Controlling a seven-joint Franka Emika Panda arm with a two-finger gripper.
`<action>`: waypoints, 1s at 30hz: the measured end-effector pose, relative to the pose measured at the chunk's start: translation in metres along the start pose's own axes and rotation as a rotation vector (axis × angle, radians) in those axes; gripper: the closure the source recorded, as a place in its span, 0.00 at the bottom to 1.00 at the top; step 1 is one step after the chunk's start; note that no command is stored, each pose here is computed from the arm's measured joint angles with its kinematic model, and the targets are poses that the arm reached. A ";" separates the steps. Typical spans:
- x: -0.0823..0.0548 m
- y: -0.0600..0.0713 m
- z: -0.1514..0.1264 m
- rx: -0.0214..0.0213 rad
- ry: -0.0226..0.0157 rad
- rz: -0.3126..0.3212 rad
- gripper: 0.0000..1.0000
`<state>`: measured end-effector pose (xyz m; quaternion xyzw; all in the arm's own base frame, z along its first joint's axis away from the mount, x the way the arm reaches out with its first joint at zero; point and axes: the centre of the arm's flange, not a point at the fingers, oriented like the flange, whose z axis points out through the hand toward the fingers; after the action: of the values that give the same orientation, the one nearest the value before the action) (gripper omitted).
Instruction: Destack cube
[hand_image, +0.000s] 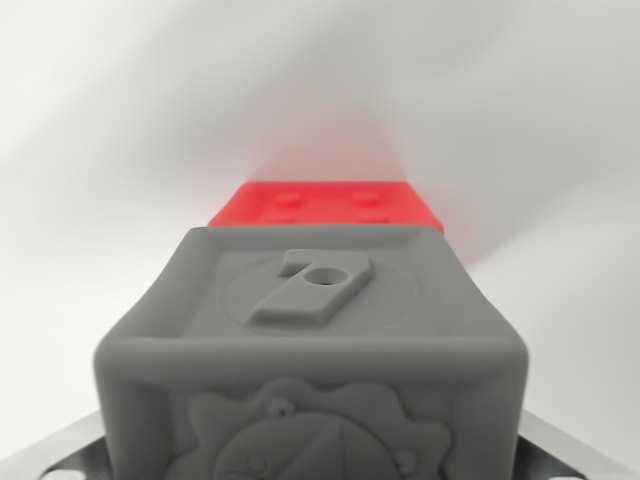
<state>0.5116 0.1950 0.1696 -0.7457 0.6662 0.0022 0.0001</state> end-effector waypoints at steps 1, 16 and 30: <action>0.000 0.000 0.000 0.0000 0.0000 0.000 1.00; 0.000 0.000 0.000 0.0000 0.0000 0.000 1.00; 0.000 -0.001 -0.009 0.0040 0.0009 0.000 1.00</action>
<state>0.5124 0.1950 0.1784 -0.7457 0.6663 0.0006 0.0013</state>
